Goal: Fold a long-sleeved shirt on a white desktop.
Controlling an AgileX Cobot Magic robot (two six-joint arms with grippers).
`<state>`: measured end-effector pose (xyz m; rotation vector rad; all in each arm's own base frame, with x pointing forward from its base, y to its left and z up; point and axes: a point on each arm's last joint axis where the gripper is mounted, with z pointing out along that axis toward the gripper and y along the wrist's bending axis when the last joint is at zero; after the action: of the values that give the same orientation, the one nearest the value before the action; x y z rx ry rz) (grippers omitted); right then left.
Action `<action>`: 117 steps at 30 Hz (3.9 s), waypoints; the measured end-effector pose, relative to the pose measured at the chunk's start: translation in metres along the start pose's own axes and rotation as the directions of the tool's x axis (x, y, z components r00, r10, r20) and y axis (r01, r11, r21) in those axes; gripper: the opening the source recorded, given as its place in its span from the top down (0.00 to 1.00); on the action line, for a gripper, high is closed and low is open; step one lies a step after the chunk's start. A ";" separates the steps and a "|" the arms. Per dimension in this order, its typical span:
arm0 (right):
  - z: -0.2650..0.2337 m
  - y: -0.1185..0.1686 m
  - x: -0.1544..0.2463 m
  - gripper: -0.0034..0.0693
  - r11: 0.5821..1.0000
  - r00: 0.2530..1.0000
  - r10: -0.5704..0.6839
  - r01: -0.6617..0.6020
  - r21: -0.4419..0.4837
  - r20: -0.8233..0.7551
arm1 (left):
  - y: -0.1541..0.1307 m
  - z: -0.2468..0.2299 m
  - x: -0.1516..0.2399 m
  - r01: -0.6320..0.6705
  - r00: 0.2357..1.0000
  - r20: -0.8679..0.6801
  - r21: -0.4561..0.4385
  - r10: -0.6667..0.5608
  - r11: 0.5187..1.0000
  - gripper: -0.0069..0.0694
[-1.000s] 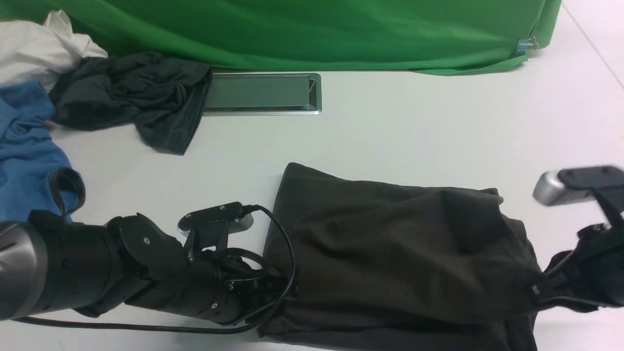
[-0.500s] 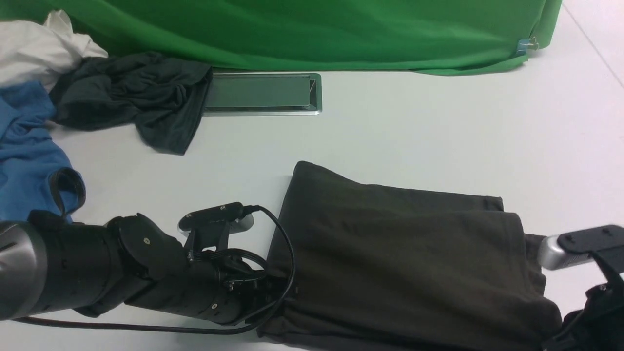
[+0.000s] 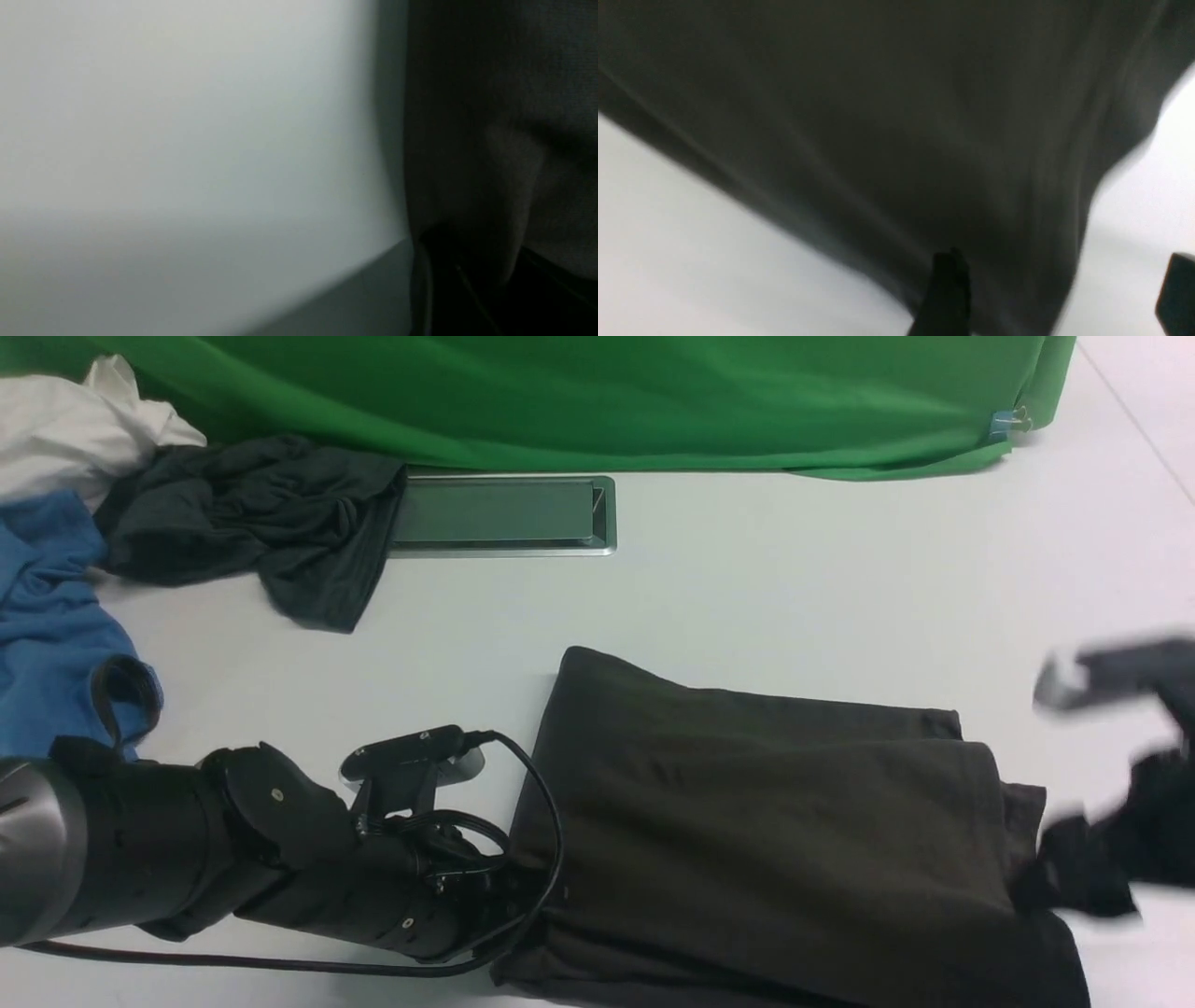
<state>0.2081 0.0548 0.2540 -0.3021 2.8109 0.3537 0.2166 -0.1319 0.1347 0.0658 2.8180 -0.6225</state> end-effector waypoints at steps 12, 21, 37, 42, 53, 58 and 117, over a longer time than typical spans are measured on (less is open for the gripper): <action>0.023 0.019 -0.014 0.78 0.988 0.991 -0.099 0.108 -0.107 0.088 | -0.015 -0.045 -0.013 -0.220 0.952 -0.238 -0.106 0.190 0.970 0.02; 0.104 0.015 -0.008 0.91 0.992 0.989 -0.107 0.099 -0.078 -0.100 | -0.043 -0.121 -0.030 -0.288 0.957 0.005 -0.103 0.290 0.952 0.00; 0.113 0.021 -0.057 0.89 0.997 0.998 -0.019 0.014 -0.079 -0.061 | -0.037 -0.173 -0.007 -0.374 0.919 0.051 -0.207 0.391 0.904 0.00; 0.067 0.029 -0.060 0.83 0.995 0.997 0.001 0.006 -0.096 0.072 | -0.038 -0.171 -0.001 -0.395 0.916 0.005 -0.167 0.401 0.904 0.03; -0.092 0.037 -0.025 0.75 0.985 0.612 -0.167 0.143 0.099 0.773 | -0.040 -0.208 0.038 -0.305 0.940 0.142 -0.052 0.310 0.951 0.56; -0.123 0.030 0.030 0.75 0.982 0.312 -0.181 0.116 0.151 0.933 | -0.047 -0.249 0.075 -0.266 0.924 0.317 0.129 0.215 0.955 0.85; -0.110 0.019 0.147 0.63 0.978 0.243 -0.162 0.169 0.122 0.956 | 0.001 -0.295 0.117 -0.284 0.278 0.890 -0.284 0.362 0.916 0.89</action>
<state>0.0378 0.0180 0.3140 -0.2453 1.4810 0.3274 0.0334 -0.0086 0.3627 0.1979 1.5726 -0.2783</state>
